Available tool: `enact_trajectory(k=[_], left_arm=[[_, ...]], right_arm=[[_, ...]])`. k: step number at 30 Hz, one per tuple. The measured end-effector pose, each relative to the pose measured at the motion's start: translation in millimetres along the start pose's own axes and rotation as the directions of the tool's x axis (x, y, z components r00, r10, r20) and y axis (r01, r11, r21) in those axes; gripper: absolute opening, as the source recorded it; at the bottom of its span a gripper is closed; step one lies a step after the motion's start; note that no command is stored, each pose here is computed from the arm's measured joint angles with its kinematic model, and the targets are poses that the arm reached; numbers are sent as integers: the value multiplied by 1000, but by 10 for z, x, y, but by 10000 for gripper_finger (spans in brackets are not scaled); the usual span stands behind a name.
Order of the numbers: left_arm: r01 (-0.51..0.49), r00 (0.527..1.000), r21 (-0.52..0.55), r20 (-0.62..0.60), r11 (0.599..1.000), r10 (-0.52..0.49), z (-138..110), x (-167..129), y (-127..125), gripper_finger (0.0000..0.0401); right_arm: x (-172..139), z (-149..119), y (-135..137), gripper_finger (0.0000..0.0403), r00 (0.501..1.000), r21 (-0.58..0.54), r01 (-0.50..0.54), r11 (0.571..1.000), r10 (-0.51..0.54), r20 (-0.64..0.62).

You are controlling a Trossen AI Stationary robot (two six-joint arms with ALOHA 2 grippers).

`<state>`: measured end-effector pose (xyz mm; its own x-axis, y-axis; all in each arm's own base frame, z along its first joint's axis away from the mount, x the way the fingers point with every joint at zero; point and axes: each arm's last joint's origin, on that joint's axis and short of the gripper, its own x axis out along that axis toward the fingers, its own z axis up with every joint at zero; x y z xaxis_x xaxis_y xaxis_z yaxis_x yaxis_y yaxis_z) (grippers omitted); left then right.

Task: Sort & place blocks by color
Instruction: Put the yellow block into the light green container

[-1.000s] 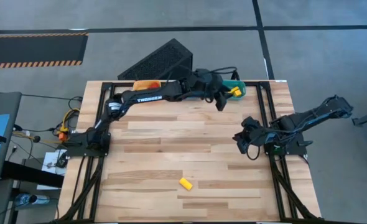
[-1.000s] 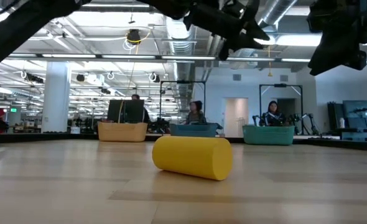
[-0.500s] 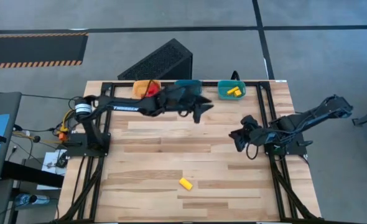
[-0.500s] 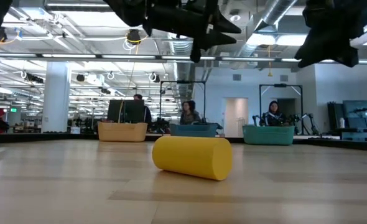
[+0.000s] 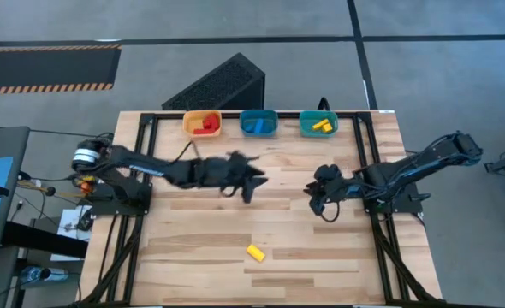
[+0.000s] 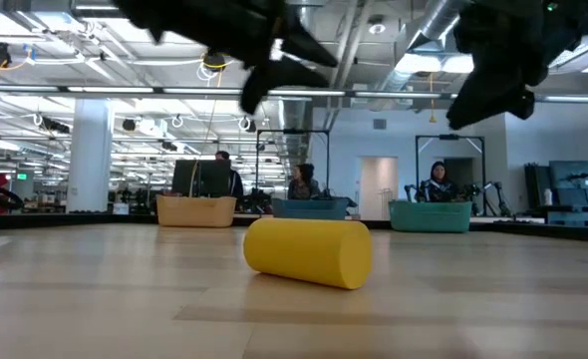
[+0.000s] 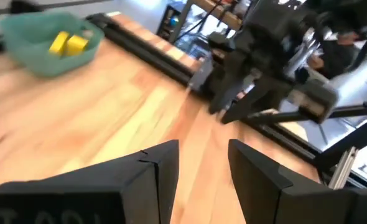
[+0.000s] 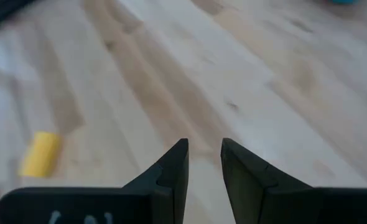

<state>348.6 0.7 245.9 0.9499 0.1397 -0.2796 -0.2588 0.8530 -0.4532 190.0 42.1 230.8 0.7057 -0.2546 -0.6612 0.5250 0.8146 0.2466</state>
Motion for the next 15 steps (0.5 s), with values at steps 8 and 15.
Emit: enact_trajectory(k=[8, 15], left_arm=[[-45, 981, -86, 185, 995, 60, -192, -766, 28, 124], [50, 985, 29, 165, 998, -54, -1, -1212, -6, 124]], right_arm=[[245, 70, 493, 117, 950, -71, -245, 967, 254, 184], [352, 407, 802, 117, 887, -223, -255, 941, 319, 334]])
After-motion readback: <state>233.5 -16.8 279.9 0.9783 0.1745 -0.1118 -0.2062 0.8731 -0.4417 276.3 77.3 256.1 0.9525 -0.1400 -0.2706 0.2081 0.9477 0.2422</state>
